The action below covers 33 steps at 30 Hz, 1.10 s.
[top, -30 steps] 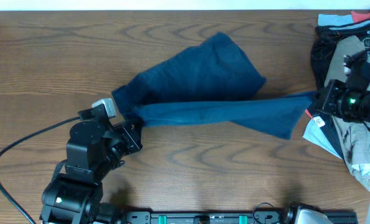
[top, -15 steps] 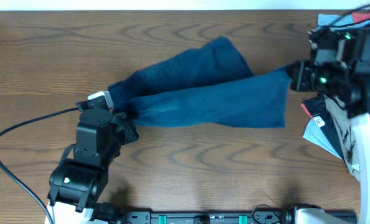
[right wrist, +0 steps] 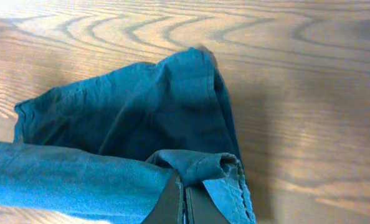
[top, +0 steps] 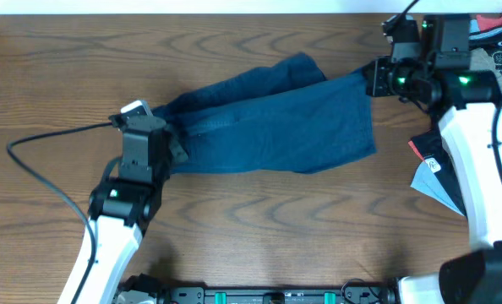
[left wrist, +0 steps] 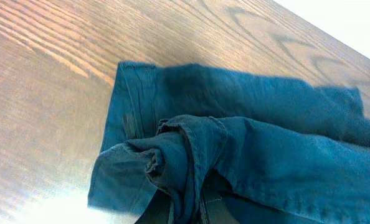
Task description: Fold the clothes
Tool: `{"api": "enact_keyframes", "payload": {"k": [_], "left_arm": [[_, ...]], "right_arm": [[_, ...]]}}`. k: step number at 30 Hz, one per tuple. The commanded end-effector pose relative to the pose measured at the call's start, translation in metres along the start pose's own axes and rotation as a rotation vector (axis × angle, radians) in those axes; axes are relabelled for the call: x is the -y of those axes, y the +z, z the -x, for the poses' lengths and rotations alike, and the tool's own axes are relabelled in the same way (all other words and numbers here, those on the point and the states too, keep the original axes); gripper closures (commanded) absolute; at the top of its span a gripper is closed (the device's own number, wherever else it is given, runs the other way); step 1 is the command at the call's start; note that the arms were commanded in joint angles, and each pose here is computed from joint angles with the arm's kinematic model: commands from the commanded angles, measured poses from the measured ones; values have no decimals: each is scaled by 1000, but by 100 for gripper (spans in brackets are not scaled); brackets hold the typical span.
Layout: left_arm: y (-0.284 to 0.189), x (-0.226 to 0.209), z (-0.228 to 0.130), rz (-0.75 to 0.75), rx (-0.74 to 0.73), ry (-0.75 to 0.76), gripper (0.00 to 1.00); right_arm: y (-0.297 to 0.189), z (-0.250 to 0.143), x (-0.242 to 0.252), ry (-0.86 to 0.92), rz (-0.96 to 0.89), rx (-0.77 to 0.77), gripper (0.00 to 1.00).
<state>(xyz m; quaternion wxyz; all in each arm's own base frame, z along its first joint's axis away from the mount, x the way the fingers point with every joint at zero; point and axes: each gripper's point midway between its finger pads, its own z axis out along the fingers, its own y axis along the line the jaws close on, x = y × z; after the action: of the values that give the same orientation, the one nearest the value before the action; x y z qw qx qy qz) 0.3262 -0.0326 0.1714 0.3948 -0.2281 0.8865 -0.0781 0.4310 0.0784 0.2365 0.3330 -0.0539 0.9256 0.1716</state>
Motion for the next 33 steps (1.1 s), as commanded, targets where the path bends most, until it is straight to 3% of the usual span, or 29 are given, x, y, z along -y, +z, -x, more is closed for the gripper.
{"api": "enact_keyframes", "payload": {"k": [1, 10, 21, 22, 23, 25, 26, 29, 33], "left_arm": [[14, -24, 22, 104, 55, -39, 94], [59, -49, 38, 153, 65, -57, 94], [96, -49, 36, 154, 70, -59, 94], [99, -50, 35, 154, 69, -59, 87], [102, -50, 33, 157, 63, -58, 64], [105, -54, 27, 171, 39, -54, 27], [106, -57, 22, 184, 20, -52, 16], [104, -70, 8, 229, -40, -52, 2], [100, -90, -3, 286, -99, -67, 1]], "right_arm": [[13, 9, 7, -25, -41, 13, 99], [59, 17, 9, -49, -24, 33, 99], [131, 13, -6, -96, 22, 40, 98], [138, 16, -7, -93, 21, 56, 86], [145, 19, -7, -85, 17, 74, 65], [155, 22, -7, -57, 25, 98, 10], [157, 23, -7, -34, 26, 102, 1], [159, 17, -1, 22, 17, 79, 1], [160, -8, 5, 45, -3, -22, 1]]}}
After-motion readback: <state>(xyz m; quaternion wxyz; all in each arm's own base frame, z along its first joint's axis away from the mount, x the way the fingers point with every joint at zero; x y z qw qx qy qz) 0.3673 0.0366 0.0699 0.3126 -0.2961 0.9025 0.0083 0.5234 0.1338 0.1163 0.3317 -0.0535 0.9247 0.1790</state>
